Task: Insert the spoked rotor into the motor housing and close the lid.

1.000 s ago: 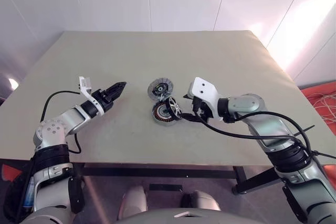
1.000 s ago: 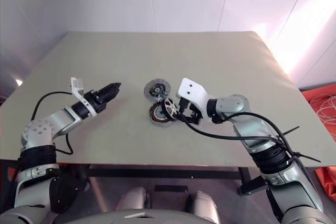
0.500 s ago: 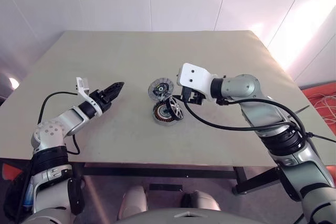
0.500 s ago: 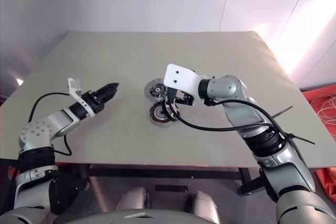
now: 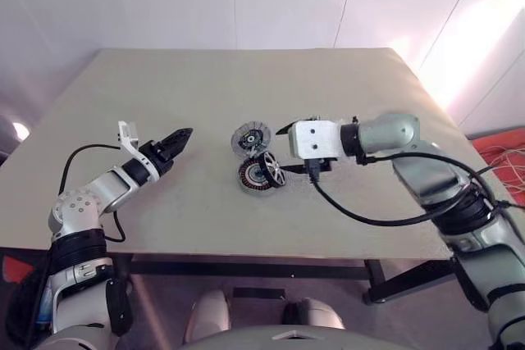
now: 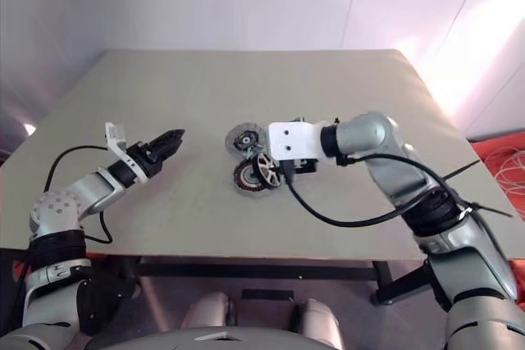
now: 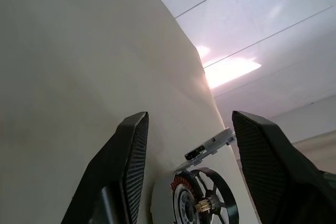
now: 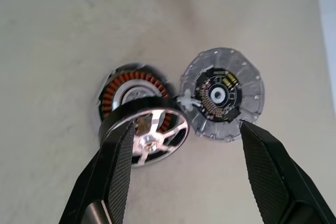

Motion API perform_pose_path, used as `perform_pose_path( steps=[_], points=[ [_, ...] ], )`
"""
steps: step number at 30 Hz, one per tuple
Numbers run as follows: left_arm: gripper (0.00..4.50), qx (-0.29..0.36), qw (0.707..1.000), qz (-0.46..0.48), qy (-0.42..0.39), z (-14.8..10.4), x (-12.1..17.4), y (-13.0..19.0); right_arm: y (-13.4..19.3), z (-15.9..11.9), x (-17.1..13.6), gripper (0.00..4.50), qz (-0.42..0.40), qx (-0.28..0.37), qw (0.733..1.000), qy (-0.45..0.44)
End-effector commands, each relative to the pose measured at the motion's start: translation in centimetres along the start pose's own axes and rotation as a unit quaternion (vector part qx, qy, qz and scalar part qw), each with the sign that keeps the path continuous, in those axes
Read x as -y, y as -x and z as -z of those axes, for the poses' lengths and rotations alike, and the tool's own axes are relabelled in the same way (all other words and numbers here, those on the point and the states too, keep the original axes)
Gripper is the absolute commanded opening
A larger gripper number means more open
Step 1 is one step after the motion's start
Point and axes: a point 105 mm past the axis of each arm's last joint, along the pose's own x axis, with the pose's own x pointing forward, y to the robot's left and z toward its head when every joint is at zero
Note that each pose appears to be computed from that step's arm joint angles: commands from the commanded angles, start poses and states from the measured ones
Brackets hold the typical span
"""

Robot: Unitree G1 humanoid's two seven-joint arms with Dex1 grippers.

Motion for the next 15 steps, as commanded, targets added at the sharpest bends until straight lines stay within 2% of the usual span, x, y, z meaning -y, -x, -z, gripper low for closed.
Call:
perform_pose_path(
  steps=[1,6,9,12,15],
  points=[
    [2.69,0.011,1.000,0.020,-0.021,-1.2,1.2,-0.6,0.2,-1.0,0.7,3.60,-0.070,-0.004,0.992,0.102],
    [2.69,0.007,1.000,0.023,-0.021,-1.1,1.2,-0.9,-1.9,-1.1,-0.8,3.60,-0.210,-0.016,0.950,0.232],
    [2.69,0.011,0.999,0.024,-0.020,-1.0,1.3,-0.7,-3.1,-1.5,-2.2,3.60,-0.272,0.001,0.924,0.269],
    [2.69,0.017,0.999,0.021,-0.017,-0.7,1.1,-0.2,-4.4,-1.4,-2.5,3.60,-0.288,0.001,0.913,0.289],
    [2.69,0.019,1.000,0.017,-0.013,-0.2,1.0,0.4,-5.4,-1.4,-1.5,3.60,-0.272,-0.005,0.914,0.302]
  ],
)
